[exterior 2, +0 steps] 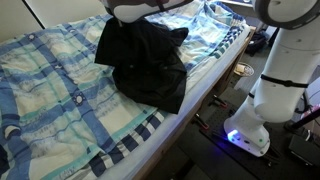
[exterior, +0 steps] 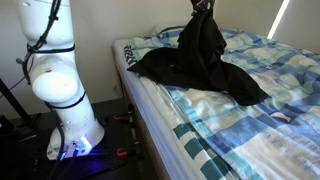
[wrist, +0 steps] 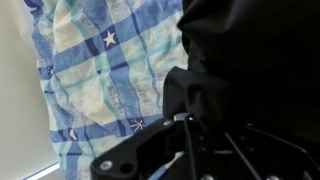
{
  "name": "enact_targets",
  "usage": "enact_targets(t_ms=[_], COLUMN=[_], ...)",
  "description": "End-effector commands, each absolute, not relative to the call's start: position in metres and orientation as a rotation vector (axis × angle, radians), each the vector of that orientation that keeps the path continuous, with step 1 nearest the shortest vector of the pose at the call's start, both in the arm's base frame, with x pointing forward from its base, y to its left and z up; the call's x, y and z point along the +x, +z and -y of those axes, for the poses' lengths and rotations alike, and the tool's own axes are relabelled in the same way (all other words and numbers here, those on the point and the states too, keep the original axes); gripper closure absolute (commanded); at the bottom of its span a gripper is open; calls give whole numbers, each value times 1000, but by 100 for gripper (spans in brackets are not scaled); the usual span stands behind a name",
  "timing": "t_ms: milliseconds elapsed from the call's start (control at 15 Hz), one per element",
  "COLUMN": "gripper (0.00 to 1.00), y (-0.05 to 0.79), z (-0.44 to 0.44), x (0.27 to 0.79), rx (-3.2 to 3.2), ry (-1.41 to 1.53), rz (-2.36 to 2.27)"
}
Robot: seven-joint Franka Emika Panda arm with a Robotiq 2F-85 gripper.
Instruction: Spread the black jacket
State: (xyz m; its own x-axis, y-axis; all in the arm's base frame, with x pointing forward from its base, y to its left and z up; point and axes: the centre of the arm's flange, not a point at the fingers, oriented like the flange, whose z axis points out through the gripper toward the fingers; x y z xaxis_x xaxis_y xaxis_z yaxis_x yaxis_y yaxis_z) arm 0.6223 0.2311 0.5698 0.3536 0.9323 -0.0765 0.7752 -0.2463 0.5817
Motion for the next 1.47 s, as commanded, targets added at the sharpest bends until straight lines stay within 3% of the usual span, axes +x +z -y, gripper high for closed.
enact_targets(t_ms=[0, 67, 133, 467, 600, 1400], gripper=[99, 99, 94, 94, 99, 99], y=[580, 565, 562, 560, 557, 554], z=[-270, -250, -256, -253, -253, -250], x=[669, 636, 641, 643, 641, 734], rx=[2030, 2062, 2060, 2064, 2074, 1957], ry=[375, 386, 387, 380, 362, 402], rz=[-1564, -1529, -1539, -1533, -1526, -1590])
